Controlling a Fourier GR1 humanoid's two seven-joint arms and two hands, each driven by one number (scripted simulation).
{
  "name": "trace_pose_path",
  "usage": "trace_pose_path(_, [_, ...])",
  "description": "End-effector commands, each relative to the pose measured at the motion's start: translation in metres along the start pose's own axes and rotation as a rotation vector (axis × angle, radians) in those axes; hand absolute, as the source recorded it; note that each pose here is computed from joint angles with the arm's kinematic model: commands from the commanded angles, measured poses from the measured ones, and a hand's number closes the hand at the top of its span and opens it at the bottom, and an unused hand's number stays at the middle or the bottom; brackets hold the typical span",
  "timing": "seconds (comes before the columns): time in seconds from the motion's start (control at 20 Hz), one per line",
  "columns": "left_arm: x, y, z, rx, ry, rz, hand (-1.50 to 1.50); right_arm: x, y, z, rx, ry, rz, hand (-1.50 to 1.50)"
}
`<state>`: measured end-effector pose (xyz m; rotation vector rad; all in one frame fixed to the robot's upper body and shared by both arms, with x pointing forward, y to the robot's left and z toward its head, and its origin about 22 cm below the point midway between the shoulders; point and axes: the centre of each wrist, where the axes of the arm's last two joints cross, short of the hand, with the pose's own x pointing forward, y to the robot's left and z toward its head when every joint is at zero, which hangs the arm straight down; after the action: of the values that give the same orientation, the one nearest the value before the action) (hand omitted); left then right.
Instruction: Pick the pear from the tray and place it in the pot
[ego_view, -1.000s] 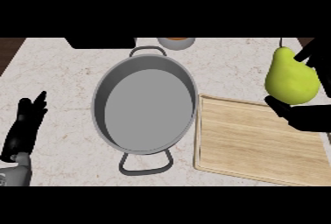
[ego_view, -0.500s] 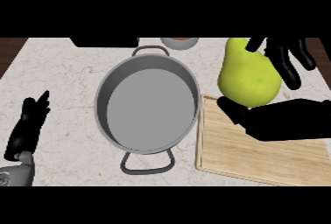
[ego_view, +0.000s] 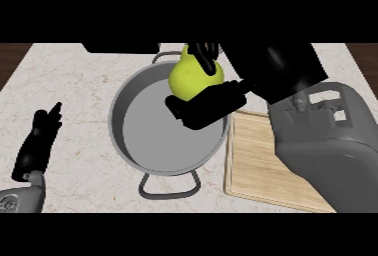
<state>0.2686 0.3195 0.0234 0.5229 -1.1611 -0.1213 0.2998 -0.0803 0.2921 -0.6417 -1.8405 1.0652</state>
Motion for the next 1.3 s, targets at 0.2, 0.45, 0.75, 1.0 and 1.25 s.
trace_pose_path(0.2, [0.008, -0.005, -0.005, -0.005, -0.016, -0.001, 0.0, 0.0, 0.064, -0.038, 0.189, 0.096, -0.102, 1.5])
trace_pose_path(0.45, [-0.003, -0.008, -0.006, -0.016, 0.007, 0.009, 0.0, -0.006, 0.116, -0.048, 0.238, 0.126, -0.168, -1.5])
trace_pose_path(0.75, [-0.002, 0.006, 0.001, -0.02, -0.018, 0.013, 0.0, -0.026, 0.117, -0.053, 0.09, 0.135, -0.468, -1.5])
trace_pose_path(1.0, [-0.01, 0.007, 0.005, 0.01, -0.004, 0.012, 0.0, -0.056, 0.11, -0.043, -0.092, 0.153, -0.637, -1.5])
trace_pose_path(1.25, [0.017, 0.014, -0.002, 0.01, -0.009, 0.013, 0.0, -0.104, 0.074, -0.048, -0.257, 0.208, -0.702, -1.5])
